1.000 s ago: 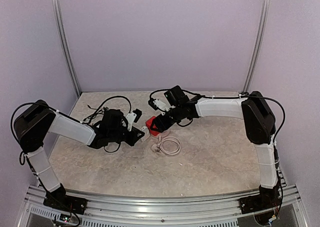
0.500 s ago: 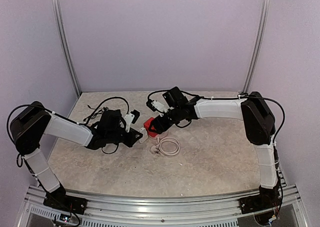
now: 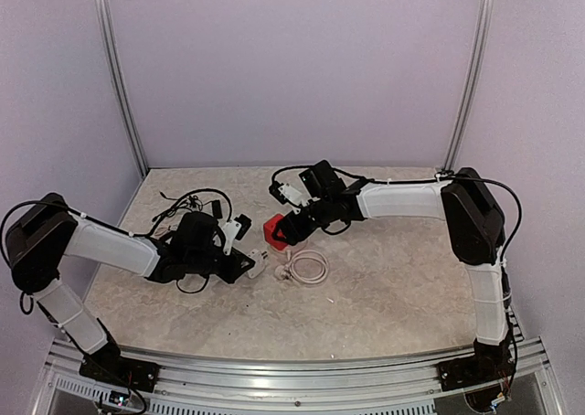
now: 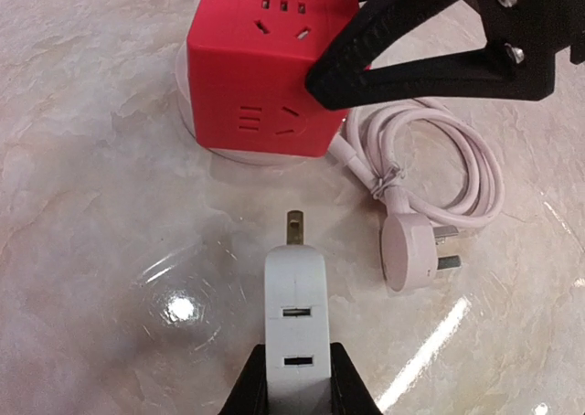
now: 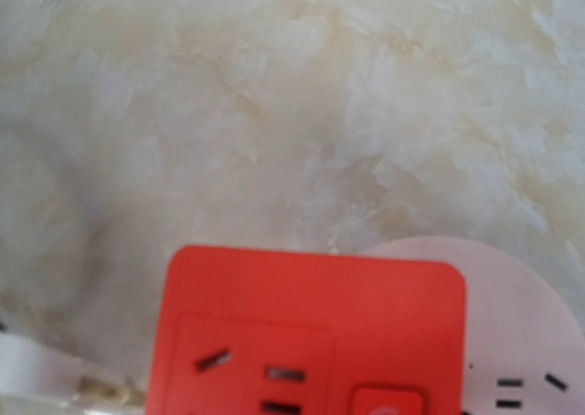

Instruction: Pull the plug off the socket

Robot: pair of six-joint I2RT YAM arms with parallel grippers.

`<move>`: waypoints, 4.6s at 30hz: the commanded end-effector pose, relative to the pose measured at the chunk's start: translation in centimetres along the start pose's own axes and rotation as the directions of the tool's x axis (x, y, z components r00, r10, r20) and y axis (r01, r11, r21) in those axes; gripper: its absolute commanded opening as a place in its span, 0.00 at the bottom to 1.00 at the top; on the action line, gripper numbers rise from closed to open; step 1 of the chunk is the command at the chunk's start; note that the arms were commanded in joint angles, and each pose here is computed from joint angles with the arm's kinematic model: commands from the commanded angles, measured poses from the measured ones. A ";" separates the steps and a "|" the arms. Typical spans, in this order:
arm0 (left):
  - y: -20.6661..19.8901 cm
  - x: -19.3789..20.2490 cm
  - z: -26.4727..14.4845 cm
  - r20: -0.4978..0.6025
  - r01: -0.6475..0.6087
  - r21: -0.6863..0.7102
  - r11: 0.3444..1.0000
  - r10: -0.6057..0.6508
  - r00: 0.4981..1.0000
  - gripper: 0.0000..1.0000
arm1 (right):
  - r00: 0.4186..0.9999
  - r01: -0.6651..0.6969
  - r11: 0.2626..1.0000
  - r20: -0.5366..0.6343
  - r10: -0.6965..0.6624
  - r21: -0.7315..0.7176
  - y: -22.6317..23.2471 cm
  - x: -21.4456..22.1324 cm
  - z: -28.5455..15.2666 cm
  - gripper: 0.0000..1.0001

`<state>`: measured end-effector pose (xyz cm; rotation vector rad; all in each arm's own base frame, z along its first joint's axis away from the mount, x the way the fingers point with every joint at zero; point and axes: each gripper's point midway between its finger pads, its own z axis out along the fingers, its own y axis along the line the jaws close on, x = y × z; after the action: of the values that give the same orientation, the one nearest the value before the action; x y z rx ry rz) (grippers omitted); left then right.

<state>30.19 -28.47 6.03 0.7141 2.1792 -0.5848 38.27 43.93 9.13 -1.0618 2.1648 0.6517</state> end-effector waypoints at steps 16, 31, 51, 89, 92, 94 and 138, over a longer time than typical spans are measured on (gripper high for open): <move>-9.7 -5.6 -12.5 0.252 -0.191 0.387 0.902 0.095 0.963 0.00 | 0.975 0.065 0.997 0.214 -0.054 -0.047 3.6 -6.5 -13.3 0.97; -15.4 -8.1 -19.8 0.446 -0.385 0.535 0.752 0.135 0.885 0.00 | 0.957 0.136 0.916 0.290 -0.023 -0.377 12.1 -2.5 -19.3 0.94; -15.7 -8.0 -18.1 0.396 -0.360 0.568 0.740 0.138 0.908 0.00 | 0.963 0.191 0.848 0.263 -0.064 -0.495 17.3 -2.2 -17.5 0.93; -14.5 -8.6 -16.0 0.355 -0.316 0.514 0.797 0.138 0.925 0.00 | 0.971 0.209 0.866 0.204 -0.127 -0.454 16.7 -1.5 -16.2 0.92; -14.4 -8.6 -15.9 0.353 -0.315 0.511 0.800 0.138 0.925 0.00 | 0.970 0.213 0.855 0.210 -0.126 -0.472 17.2 -1.6 -16.4 0.92; -14.3 -8.6 -15.8 0.351 -0.310 0.507 0.804 0.136 0.926 0.00 | 0.968 0.218 0.849 0.217 -0.126 -0.481 17.5 -1.8 -16.6 0.92; -17.0 -8.8 -18.7 0.414 -0.385 0.653 0.653 0.118 0.903 0.00 | 0.979 0.192 0.839 0.155 -0.130 -0.509 17.7 -0.1 -13.2 0.84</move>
<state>16.43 -32.19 24.49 1.1342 1.5833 -1.2482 19.00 44.97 22.76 -1.4198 1.7531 1.2613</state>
